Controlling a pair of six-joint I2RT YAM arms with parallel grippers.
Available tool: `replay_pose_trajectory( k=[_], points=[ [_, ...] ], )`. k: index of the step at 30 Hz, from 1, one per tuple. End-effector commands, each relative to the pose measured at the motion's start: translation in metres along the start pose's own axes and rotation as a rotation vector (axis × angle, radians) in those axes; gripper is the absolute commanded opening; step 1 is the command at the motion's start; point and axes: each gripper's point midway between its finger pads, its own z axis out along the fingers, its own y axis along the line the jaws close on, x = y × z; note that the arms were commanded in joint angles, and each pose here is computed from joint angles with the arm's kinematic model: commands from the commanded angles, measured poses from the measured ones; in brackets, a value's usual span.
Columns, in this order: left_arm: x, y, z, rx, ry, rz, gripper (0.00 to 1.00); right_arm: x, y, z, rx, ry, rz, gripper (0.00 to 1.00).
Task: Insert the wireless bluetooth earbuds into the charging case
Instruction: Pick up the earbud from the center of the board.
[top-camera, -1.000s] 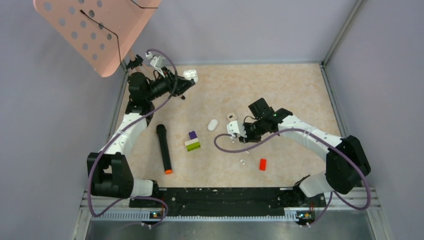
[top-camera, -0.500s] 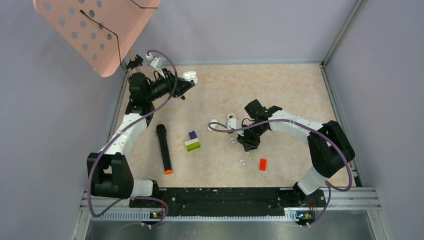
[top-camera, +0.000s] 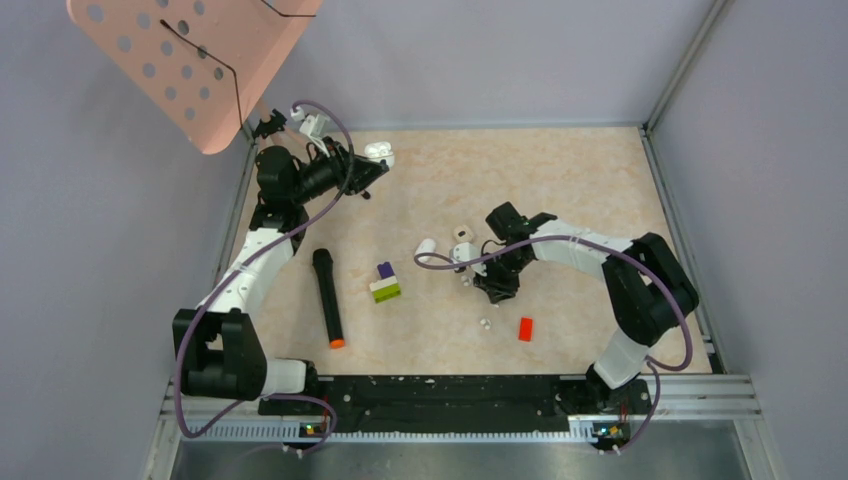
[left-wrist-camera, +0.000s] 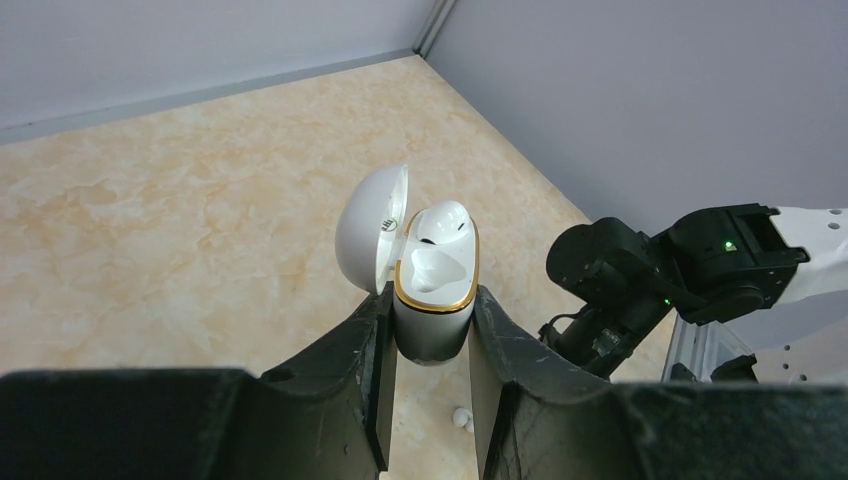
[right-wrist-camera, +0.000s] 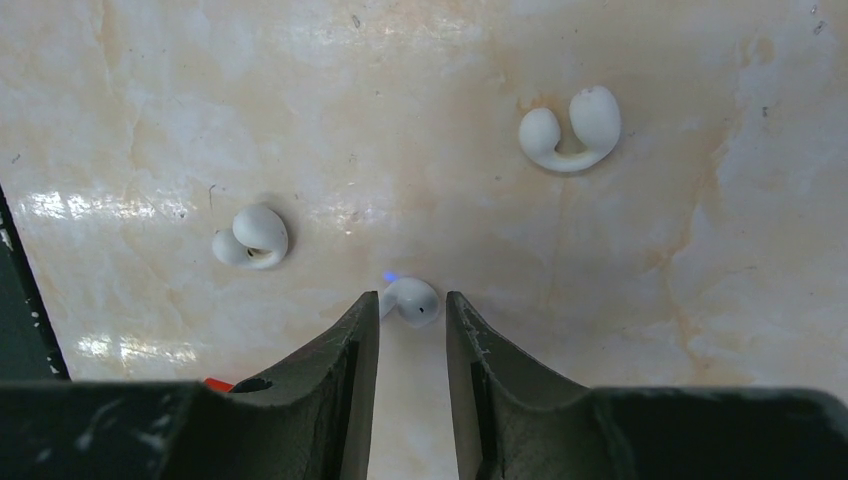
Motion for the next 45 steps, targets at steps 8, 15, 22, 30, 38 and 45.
replay_pose_trajectory(
  k=[8,15,22,30,38,45],
  points=[
    [-0.010,-0.008,-0.002,0.012,-0.029,0.042,0.00,0.003,-0.007,0.003,0.018,-0.006,-0.068,0.22],
    [-0.009,-0.007,0.000,0.012,-0.026,0.037,0.00,0.014,-0.002,0.006,0.032,0.004,-0.097,0.21],
    [-0.010,-0.004,0.001,0.007,-0.024,0.029,0.00,0.014,-0.004,0.007,0.076,-0.014,-0.107,0.11],
    [-0.001,-0.006,0.008,0.037,0.001,0.046,0.00,-0.049,-0.049,-0.070,0.373,-0.135,-0.080,0.00],
    [0.015,-0.036,0.034,0.164,0.034,0.141,0.00,-0.173,-0.073,-0.247,0.878,-0.485,-0.098,0.00],
    [0.006,-0.089,0.052,0.346,-0.023,0.278,0.00,-0.240,-0.046,-0.324,1.158,-0.702,-0.268,0.00]
  ],
)
